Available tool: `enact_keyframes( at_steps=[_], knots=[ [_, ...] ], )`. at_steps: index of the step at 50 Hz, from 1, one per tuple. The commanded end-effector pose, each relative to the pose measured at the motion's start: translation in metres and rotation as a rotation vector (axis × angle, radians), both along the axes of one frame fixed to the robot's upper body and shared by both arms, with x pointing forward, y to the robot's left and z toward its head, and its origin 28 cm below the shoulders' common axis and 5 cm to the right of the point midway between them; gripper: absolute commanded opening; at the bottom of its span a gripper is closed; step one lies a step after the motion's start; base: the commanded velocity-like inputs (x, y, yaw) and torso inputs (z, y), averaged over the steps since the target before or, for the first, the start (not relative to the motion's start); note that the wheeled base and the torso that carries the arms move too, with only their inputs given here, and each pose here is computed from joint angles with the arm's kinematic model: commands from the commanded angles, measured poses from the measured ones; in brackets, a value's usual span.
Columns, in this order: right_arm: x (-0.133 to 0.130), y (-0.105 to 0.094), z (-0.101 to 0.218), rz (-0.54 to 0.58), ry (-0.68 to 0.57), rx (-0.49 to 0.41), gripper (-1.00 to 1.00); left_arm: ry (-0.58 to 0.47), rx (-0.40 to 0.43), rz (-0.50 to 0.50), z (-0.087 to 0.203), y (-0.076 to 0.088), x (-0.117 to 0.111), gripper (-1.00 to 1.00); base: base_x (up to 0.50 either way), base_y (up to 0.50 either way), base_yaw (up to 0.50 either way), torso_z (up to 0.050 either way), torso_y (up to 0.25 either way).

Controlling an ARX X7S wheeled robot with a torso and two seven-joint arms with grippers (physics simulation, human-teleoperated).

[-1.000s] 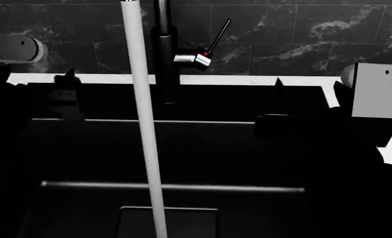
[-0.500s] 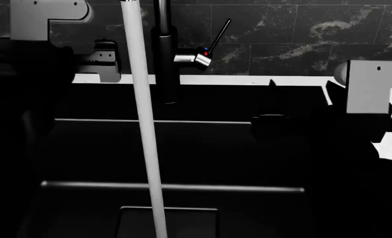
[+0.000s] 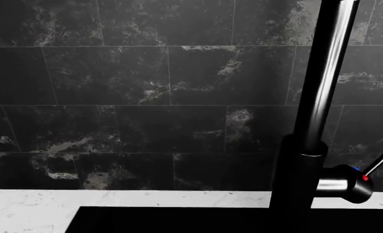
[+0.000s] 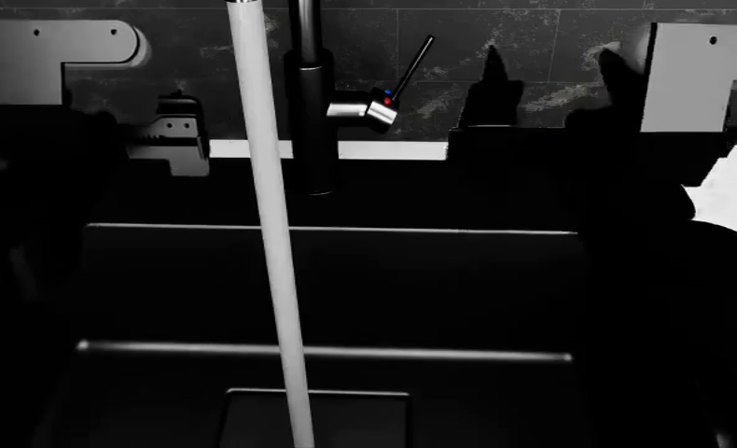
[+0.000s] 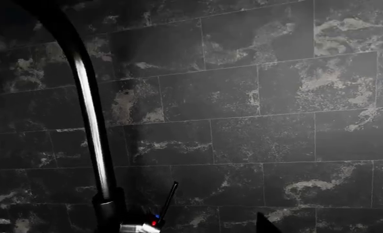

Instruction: Pick the eggplants and mangos from the sink and place them in one bowl. Place the bell pepper in the other bowl. Then turn off the sink faucet.

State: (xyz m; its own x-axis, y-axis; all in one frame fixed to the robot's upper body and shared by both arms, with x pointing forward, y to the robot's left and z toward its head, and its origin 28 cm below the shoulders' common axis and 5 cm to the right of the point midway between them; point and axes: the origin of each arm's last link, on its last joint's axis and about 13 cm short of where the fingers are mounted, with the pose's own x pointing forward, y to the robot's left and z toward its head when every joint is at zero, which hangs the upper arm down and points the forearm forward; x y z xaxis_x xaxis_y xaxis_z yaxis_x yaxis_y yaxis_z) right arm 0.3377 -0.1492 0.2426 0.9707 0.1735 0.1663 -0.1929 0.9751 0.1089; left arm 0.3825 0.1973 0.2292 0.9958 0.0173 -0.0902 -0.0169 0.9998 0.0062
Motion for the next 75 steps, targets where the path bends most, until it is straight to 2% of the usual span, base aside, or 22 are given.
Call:
enact_keyframes(
  at_steps=[1,4,15,22,33,60,68,71,75],
  knots=[
    [0.077,0.019,0.068,-0.005,-0.278,-0.001,1.00,-0.002,-0.003,-0.018,-0.003,-0.003,-0.007,1.00,0.00,0.00,0.00,0.000,0.000],
    [0.095,0.018,-0.017,-0.008,0.143,0.034,1.00,0.000,-0.002,-0.011,-0.005,-0.002,-0.006,1.00,0.00,0.00,0.00,0.000,0.000],
    [0.094,0.016,-0.022,-0.023,0.201,0.025,1.00,0.003,-0.004,0.004,-0.007,0.003,-0.003,1.00,0.05,0.00,0.00,0.000,0.000],
    [0.088,0.019,-0.030,0.026,0.236,0.002,1.00,-0.001,-0.009,0.006,-0.004,0.005,0.000,1.00,0.00,0.00,0.00,0.000,0.000],
    [0.084,0.019,-0.037,0.034,0.253,-0.023,1.00,0.001,0.003,0.023,-0.003,0.008,0.004,1.00,0.00,0.00,0.00,0.000,0.000],
    [0.083,0.013,-0.049,0.007,0.262,0.002,1.00,0.028,0.009,0.017,-0.014,0.007,0.005,1.00,0.11,0.00,0.00,0.000,0.000],
    [0.087,0.015,-0.045,0.019,0.266,0.004,1.00,0.028,-0.012,0.040,-0.016,0.010,0.009,1.00,0.02,0.00,0.00,0.000,0.000],
    [0.088,0.015,-0.044,0.022,0.255,0.011,1.00,0.051,0.007,0.033,-0.019,0.010,0.010,1.00,0.00,0.00,0.00,0.000,0.000],
    [0.092,0.013,-0.039,0.021,0.237,0.025,1.00,0.029,-0.003,0.023,-0.011,0.008,0.011,1.00,0.00,0.00,0.00,0.000,0.000]
  ],
)
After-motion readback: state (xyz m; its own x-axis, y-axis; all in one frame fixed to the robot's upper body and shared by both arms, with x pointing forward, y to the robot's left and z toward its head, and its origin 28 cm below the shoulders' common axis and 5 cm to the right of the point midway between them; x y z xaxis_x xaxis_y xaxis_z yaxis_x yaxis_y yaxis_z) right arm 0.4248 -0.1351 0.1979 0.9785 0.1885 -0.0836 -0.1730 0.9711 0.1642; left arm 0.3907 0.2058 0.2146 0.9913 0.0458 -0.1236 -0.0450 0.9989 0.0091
